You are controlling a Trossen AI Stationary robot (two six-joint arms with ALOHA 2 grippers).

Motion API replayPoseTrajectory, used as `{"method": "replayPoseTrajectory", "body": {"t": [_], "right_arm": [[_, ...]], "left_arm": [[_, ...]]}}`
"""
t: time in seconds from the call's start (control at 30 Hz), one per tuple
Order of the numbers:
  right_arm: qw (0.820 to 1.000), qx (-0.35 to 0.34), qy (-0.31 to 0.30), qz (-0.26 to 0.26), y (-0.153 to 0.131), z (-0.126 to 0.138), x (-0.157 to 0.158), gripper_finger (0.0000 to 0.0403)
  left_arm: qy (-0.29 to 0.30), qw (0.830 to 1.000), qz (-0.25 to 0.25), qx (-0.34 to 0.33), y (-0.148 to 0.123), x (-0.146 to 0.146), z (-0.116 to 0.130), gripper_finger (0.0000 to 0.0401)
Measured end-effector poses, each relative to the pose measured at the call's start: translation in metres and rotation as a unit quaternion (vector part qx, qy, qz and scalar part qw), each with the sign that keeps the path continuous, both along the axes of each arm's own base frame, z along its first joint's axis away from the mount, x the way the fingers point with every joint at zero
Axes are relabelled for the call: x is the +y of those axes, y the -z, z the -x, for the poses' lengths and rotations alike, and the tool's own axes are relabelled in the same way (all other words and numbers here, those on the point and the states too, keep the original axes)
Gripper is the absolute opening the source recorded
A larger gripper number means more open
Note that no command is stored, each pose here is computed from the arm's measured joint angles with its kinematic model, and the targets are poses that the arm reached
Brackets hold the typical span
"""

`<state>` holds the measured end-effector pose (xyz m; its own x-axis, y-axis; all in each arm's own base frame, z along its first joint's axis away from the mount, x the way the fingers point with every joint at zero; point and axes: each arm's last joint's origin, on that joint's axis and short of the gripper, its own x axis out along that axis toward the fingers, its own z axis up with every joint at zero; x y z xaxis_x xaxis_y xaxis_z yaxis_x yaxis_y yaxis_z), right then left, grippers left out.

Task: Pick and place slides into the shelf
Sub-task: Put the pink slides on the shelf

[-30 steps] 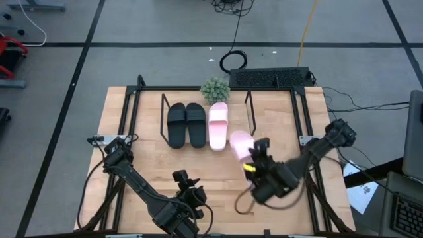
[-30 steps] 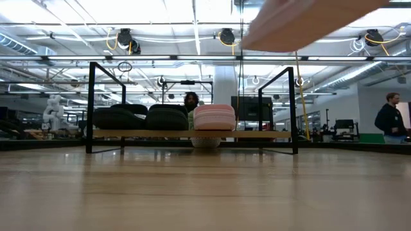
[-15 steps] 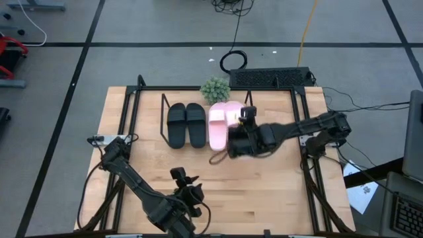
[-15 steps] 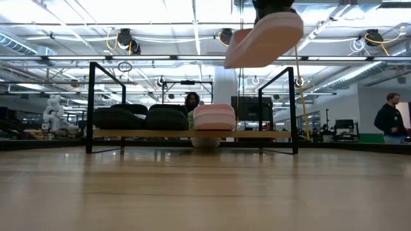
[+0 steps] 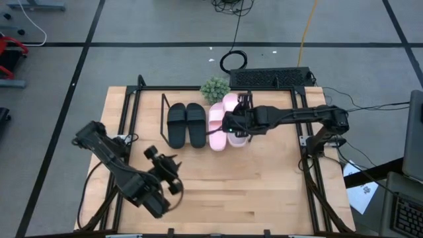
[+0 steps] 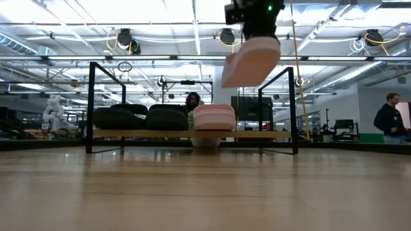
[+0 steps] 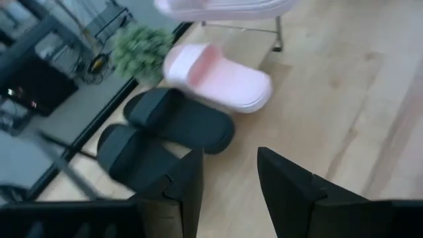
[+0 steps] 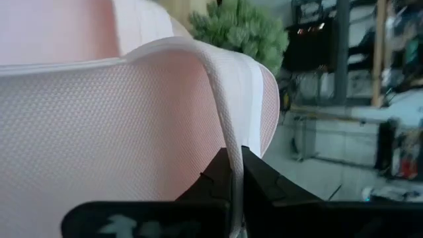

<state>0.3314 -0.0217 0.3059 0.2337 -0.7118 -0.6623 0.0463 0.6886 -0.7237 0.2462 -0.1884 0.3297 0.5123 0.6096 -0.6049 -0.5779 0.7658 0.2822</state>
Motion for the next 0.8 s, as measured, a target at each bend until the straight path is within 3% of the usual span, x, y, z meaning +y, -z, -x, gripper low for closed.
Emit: {"method": "replayPoseTrajectory", "body": {"t": [0.23, 0.57, 0.8], "right_arm": [[1.000, 0.016, 0.014, -0.006, 0.023, 0.001, -0.018, 0.0000], [0.999, 0.029, 0.029, -0.017, 0.051, 0.006, -0.039, 0.0000], [0.999, 0.012, 0.038, -0.005, 0.053, 0.004, -0.044, 0.0000]], "left_arm": [[-0.041, 0.999, 0.012, -0.014, 0.020, 0.016, 0.025, 0.0145], [-0.042, 0.999, 0.009, -0.001, 0.026, 0.016, 0.026, 0.0145], [-0.041, 0.999, 0.009, 0.000, 0.026, 0.016, 0.026, 0.0145]]}}
